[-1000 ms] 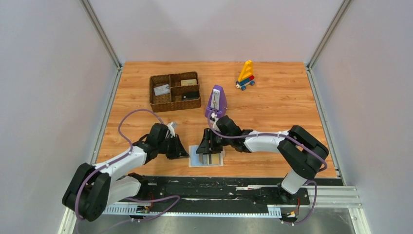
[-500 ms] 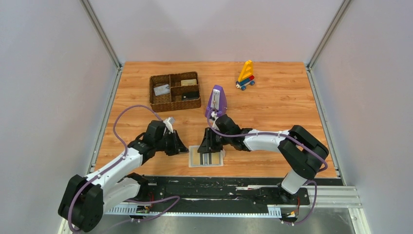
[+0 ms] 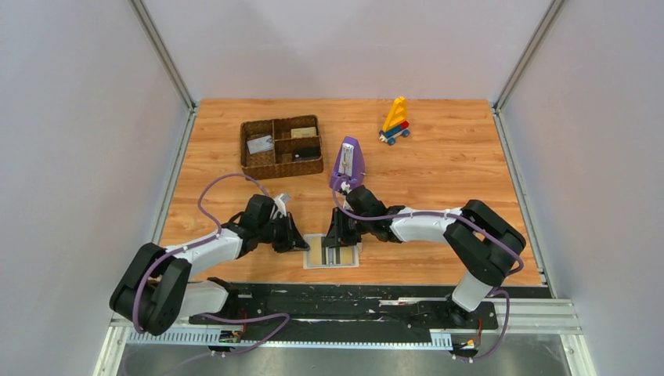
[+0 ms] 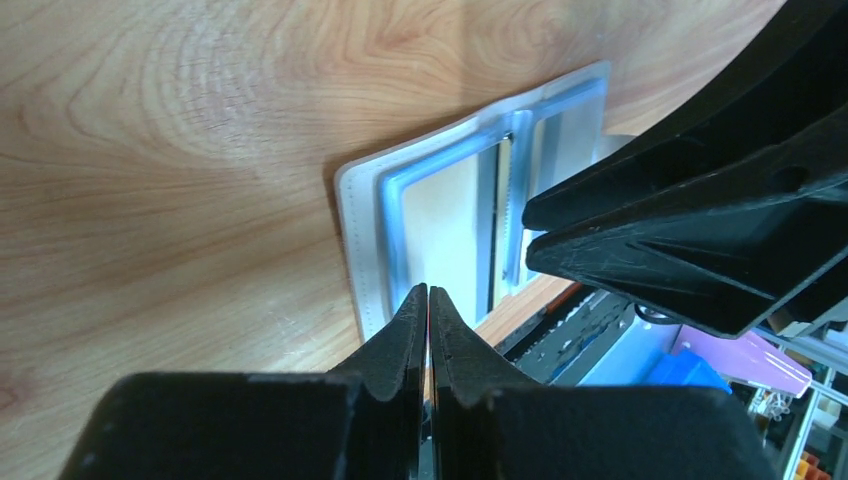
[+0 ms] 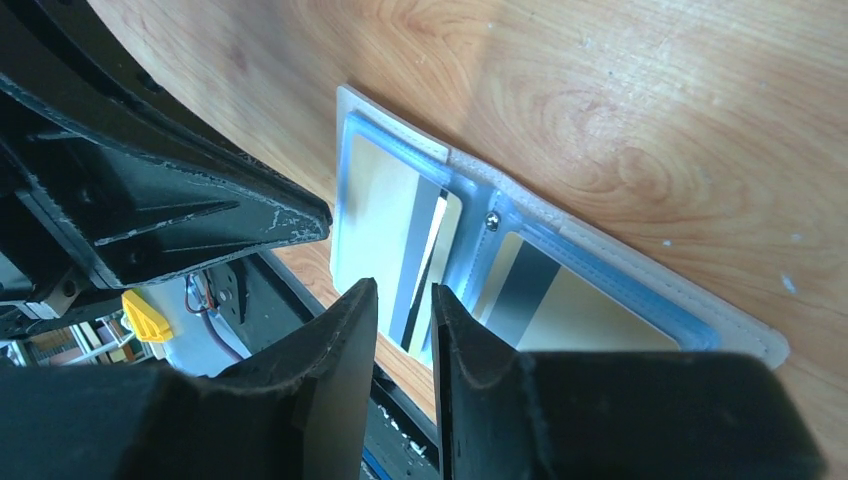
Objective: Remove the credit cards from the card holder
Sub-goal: Remove the credit card from the card holder.
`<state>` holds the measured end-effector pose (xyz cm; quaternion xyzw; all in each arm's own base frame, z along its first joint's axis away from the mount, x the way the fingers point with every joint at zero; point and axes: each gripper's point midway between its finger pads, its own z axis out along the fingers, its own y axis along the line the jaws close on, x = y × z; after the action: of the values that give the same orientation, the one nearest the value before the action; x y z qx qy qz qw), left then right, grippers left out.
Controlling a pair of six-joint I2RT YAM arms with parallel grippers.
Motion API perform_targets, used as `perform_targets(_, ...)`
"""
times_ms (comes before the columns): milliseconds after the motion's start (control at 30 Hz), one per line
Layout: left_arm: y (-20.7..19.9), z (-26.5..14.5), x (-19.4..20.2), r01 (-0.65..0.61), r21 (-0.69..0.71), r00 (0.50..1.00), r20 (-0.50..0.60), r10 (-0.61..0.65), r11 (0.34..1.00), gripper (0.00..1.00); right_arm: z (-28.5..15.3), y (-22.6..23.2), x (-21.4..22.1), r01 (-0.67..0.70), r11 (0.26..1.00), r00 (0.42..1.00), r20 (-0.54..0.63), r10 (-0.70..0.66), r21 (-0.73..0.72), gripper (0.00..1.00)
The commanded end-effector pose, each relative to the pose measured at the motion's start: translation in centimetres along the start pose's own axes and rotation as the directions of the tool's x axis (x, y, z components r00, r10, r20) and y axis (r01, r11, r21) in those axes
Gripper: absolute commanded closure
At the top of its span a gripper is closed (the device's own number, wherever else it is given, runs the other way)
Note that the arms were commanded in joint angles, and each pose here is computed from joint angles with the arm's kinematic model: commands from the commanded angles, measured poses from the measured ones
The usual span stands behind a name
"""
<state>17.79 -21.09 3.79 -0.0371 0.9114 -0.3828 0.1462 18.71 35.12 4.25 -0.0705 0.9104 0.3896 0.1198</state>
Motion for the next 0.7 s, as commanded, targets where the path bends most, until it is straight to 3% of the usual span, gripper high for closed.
perform_targets(0,0.1,0.7,-0.2,-0.025,0.014,1.0,0.009,0.025,1.0,0.91,0.4,0.4,-1.1,0.025,1.0,0.999,0.027,-0.024,-0.011,0.73)
perform_targets(500,2.0,1.0,0.6,-0.004,-0.057,1.0,-0.016,0.003,0.998,0.91,1.3,-0.4,-0.6,0.01,1.0,1.0,0.004,-0.01,-0.015,0.75)
perform_targets(600,2.0,1.0,0.6,-0.005,-0.059,1.0,-0.011,0.004,0.998,0.91,1.2,0.0,-0.5,0.01,0.999,1.0,0.002,-0.01,-0.047,0.79)
perform_targets(667,2.0,1.0,0.5,-0.004,-0.059,1.0,-0.01,0.004,0.998,0.91,1.1,0.2,-0.5,0.013,0.998,1.0,0.002,-0.013,-0.058,0.87)
